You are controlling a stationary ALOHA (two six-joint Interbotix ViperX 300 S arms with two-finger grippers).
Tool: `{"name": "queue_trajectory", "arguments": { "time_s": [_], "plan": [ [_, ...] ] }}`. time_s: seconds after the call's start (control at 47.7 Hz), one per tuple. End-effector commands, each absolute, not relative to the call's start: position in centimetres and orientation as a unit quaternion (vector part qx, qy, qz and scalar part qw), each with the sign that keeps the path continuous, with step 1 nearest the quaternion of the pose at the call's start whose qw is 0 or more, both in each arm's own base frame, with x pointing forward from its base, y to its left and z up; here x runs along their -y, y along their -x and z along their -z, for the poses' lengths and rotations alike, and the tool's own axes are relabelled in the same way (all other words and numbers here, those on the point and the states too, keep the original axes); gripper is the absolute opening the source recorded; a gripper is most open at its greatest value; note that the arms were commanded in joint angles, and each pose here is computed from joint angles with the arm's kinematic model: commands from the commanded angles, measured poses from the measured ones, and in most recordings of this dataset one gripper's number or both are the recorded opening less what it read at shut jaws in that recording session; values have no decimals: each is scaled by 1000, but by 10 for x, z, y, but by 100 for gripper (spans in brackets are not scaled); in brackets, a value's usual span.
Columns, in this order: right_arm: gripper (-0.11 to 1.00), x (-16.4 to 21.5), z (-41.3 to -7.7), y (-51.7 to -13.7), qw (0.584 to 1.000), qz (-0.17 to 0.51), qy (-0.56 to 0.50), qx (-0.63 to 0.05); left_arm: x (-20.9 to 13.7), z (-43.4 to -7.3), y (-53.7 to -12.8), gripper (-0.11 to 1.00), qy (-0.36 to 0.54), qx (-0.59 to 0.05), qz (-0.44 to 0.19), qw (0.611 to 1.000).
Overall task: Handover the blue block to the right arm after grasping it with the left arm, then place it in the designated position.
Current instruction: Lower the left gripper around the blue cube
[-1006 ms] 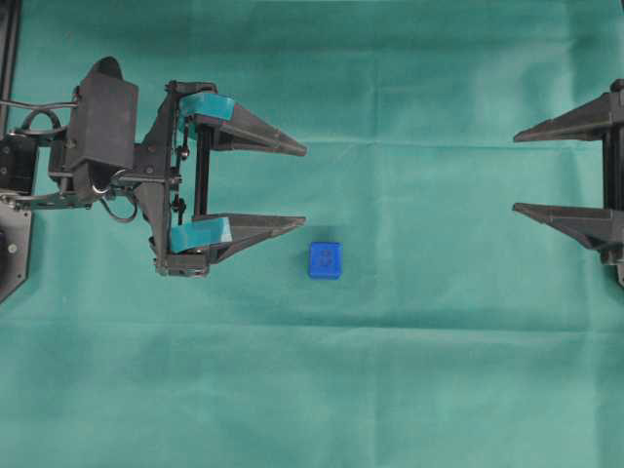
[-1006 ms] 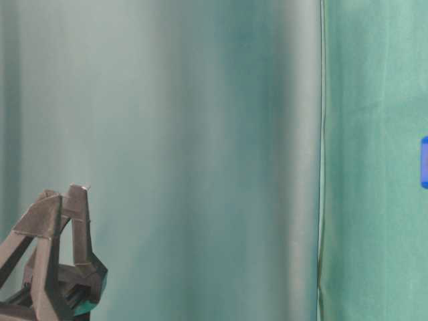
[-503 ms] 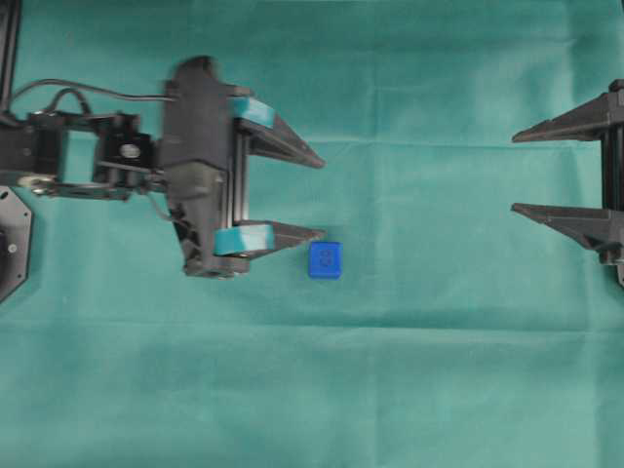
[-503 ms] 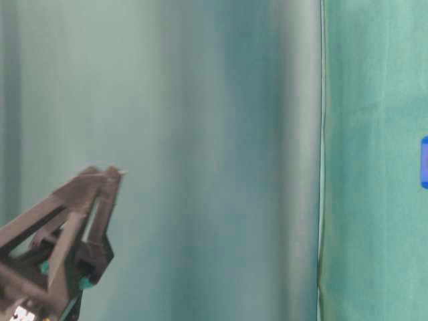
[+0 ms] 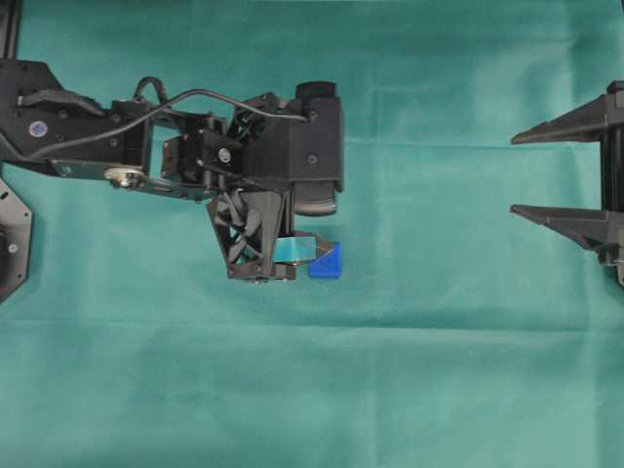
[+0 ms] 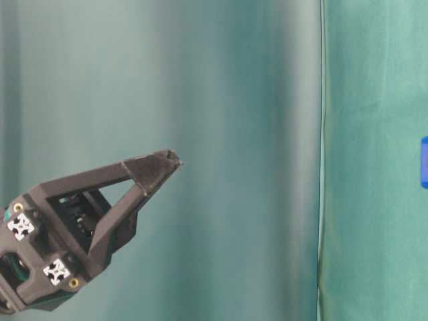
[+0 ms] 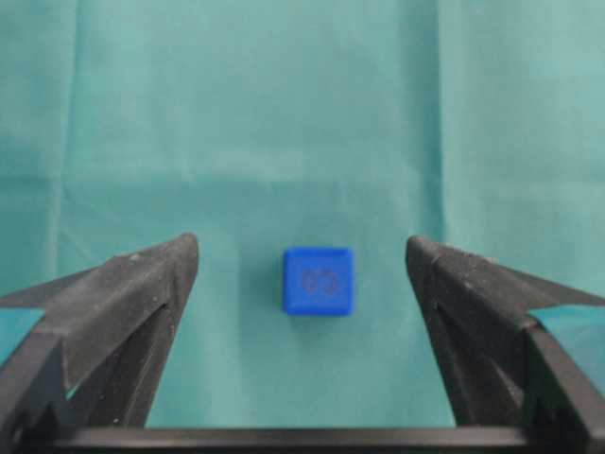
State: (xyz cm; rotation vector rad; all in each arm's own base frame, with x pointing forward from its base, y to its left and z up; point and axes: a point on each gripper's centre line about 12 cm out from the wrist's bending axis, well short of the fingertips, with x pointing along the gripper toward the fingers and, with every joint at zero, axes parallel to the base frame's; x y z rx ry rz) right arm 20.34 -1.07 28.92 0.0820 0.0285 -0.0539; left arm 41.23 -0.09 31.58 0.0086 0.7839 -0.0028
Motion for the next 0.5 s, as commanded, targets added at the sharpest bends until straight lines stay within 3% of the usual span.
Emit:
{"name": "queue_trajectory", "arguments": {
  "time_s": [0.0, 0.482],
  "plan": [
    [94, 11, -299, -206, 999, 28, -40, -3, 0, -333, -413, 100, -6, -362, 0, 932],
    [94, 11, -299, -206, 999, 28, -38, -4, 0, -333, -413, 100, -4, -362, 0, 932]
  ]
}}
